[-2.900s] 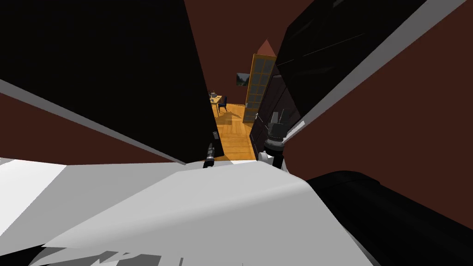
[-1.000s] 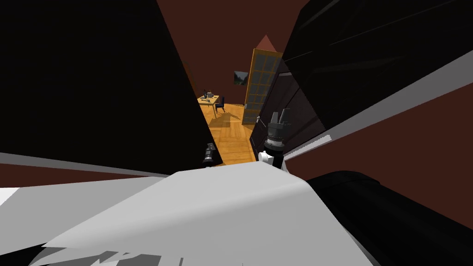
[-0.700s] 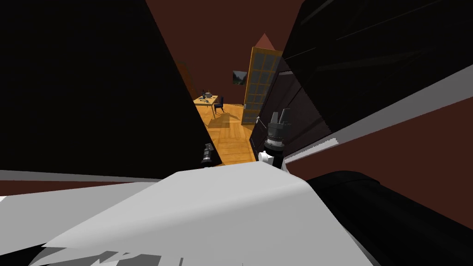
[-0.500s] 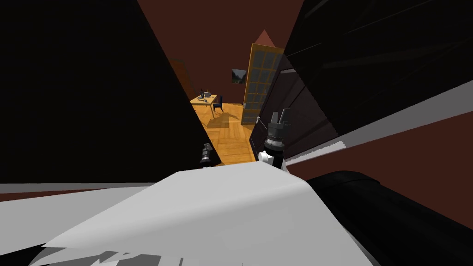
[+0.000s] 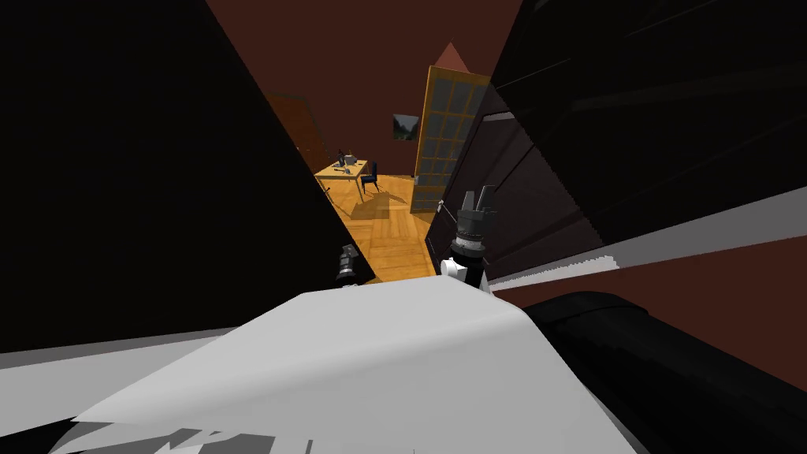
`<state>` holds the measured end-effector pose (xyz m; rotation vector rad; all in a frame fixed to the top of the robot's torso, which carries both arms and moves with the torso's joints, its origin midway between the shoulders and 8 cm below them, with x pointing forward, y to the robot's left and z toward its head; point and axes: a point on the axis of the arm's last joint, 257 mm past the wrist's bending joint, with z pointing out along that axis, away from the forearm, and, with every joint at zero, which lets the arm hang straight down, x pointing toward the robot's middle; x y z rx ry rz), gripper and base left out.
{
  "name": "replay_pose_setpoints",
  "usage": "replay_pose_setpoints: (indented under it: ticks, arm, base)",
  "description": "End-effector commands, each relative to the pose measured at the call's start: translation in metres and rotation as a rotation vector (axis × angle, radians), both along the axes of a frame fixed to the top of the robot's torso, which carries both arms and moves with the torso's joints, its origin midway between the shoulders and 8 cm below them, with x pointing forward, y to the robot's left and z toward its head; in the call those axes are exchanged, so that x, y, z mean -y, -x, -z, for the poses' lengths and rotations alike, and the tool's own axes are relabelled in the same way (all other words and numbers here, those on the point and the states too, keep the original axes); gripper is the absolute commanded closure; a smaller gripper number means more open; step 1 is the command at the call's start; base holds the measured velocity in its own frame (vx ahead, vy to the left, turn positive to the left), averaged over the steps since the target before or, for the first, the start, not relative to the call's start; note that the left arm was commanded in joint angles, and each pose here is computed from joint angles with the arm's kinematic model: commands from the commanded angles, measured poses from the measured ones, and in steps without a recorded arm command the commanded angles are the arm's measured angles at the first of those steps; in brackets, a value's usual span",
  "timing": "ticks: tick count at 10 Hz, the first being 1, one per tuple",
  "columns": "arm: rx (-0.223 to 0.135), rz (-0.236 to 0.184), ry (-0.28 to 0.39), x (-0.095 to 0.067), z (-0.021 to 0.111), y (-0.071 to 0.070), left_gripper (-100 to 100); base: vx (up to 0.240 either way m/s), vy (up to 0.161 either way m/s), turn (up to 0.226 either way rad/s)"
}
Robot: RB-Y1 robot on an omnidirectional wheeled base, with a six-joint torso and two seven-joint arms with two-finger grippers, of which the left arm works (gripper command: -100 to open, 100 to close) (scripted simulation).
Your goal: Push the door open
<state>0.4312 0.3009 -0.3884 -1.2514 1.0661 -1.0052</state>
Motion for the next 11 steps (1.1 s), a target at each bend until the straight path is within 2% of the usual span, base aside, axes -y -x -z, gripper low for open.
replay_pose_setpoints:
  ticks: [1, 3, 4, 6, 9, 11]
  arm:
    - [0.004, -0.053, -0.013, -0.027, -0.003, 0.008, 100]
    - [0.008, -0.098, -0.017, -0.046, -0.004, 0.013, 100]
    - [-0.004, -0.087, -0.003, -0.037, -0.001, 0.019, -100]
    - [-0.003, -0.099, 0.012, -0.036, 0.0, 0.021, -100]
    - [0.0, -0.122, 0.062, -0.024, 0.003, 0.025, -100]
    - [0.001, -0.121, 0.037, -0.034, 0.001, 0.027, -100]
  base:
    - [0.094, -0.006, -0.045]
    - [0.137, 0.0, -0.007]
    - [-0.066, -0.096, 0.079]
    - [-0.203, -0.175, 0.075]
    - [-0.185, -0.183, 0.059]
    - [0.004, -0.041, -0.005]
